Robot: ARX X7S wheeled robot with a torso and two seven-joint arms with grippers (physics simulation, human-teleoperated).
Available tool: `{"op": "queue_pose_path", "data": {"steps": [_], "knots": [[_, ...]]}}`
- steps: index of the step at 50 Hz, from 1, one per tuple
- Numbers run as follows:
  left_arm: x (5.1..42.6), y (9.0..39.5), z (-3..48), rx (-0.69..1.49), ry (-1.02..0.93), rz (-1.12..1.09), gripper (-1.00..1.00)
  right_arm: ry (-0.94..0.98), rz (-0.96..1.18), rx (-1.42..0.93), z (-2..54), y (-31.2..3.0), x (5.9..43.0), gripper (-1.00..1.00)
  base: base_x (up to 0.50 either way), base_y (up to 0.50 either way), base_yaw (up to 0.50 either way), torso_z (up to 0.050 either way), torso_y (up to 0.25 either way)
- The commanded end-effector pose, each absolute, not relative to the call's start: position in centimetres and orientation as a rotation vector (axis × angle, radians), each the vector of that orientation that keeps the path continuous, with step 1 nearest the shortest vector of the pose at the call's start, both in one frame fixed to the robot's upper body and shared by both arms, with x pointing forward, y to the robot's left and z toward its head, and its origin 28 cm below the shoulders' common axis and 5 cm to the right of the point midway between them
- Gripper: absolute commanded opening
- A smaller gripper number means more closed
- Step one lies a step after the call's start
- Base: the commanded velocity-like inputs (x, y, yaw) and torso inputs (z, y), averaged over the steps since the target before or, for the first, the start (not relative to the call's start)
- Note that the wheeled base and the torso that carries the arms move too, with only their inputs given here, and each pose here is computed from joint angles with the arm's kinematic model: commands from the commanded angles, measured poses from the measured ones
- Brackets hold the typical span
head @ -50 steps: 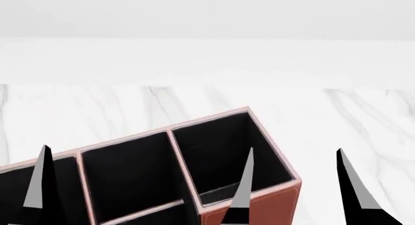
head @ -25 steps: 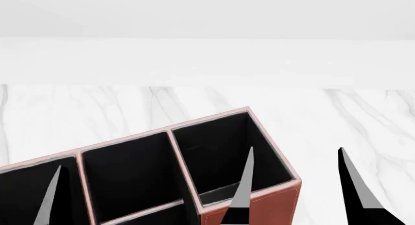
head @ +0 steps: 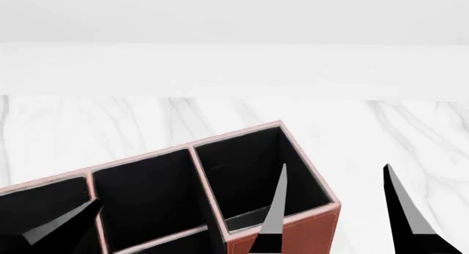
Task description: Pick up the book and place it in the front compartment of the caddy.
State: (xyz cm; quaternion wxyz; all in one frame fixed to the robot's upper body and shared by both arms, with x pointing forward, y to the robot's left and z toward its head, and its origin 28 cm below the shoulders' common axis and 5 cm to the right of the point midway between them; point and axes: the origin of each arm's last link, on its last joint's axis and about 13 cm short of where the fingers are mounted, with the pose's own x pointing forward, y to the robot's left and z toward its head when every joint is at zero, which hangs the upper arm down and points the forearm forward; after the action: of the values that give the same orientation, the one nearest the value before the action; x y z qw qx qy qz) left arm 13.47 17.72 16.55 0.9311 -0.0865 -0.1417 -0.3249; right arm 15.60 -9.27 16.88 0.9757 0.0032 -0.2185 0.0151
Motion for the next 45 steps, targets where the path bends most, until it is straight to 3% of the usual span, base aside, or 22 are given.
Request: {"op": "queue_pose_path", "data": {"steps": [1,20,45], "knots": [[13.0,17.9,16.3,-0.185,-0.104,-0.857,1.00,-0.443,0.028,0.007,17.0,-9.4,15.6,1.00,0.00,0.00,0.00,0.000,0.000],[13.2,18.7,16.5,-0.176,0.099,-0.944,1.00,-0.443,0.033,0.006,17.0,-9.3,15.5,1.00,0.00,0.00,0.00,0.000,0.000],[14.0,18.9,17.2,0.024,0.352,-0.948,1.00,-0.448,0.028,0.005,17.1,-9.3,15.5,1.00,0.00,0.00,0.00,0.000,0.000]]}}
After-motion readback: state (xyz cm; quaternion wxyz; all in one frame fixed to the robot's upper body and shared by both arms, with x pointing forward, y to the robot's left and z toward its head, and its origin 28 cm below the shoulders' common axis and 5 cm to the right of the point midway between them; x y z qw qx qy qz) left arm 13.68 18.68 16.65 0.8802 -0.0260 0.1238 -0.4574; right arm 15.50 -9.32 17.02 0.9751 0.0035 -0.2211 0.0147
